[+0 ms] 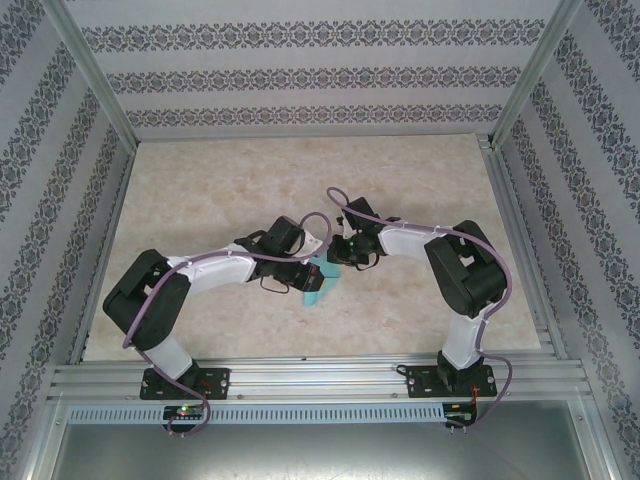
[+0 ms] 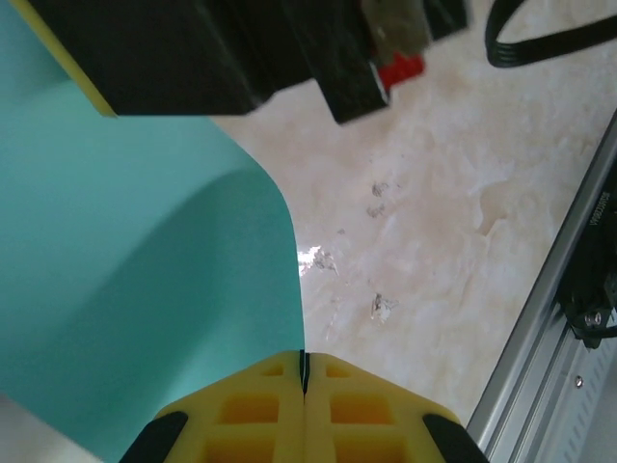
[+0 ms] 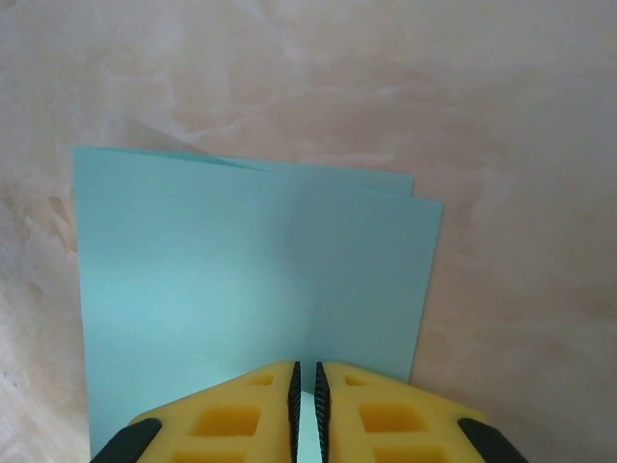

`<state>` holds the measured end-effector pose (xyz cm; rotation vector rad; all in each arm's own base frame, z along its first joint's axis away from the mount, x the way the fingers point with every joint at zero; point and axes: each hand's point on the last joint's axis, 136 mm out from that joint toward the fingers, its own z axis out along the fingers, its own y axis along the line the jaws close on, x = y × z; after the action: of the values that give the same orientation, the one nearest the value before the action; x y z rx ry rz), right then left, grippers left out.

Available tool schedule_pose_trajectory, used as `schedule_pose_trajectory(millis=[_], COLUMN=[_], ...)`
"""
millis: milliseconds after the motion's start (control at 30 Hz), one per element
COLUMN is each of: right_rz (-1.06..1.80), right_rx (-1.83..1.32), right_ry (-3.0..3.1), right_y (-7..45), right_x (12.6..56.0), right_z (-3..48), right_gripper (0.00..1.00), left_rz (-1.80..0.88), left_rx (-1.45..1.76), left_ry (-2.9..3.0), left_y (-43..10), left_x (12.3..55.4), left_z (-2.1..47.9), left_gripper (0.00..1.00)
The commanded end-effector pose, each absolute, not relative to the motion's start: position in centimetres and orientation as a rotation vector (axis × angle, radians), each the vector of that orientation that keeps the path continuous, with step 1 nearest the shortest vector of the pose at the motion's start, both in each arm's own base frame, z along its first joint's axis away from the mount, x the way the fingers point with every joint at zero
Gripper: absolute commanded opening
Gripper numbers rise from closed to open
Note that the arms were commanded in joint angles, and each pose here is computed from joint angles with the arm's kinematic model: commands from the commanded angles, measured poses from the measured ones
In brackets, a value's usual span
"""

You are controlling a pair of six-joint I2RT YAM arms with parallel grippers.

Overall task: Fold a paper plane with a square sheet of paper (pick it up from the middle)
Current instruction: Third fold the triangle at the center of the table.

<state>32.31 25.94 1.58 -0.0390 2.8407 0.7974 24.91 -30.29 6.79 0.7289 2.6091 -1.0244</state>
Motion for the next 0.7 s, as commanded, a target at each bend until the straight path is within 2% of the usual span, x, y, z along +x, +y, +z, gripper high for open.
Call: schedule_pose_trajectory(millis=[0,667], right_rz=[0.649,0.712], right_rx=[-0.093,-0.079], right_ry=[2.914,2.897], right_y=[24.5,25.4], right_x=[31.3,31.4], right_z=[-0.5,0.2], right_gripper=[0.16,0.18], left_rz=[-0.977,-0.802], left_rx=[0.673,0.559], left_ry=[2.682,2.756], left_y=[-29.5,-26.9], left_x=[25.5,27.5], left_z=[6.0,3.8], left_gripper=[0.04,0.05])
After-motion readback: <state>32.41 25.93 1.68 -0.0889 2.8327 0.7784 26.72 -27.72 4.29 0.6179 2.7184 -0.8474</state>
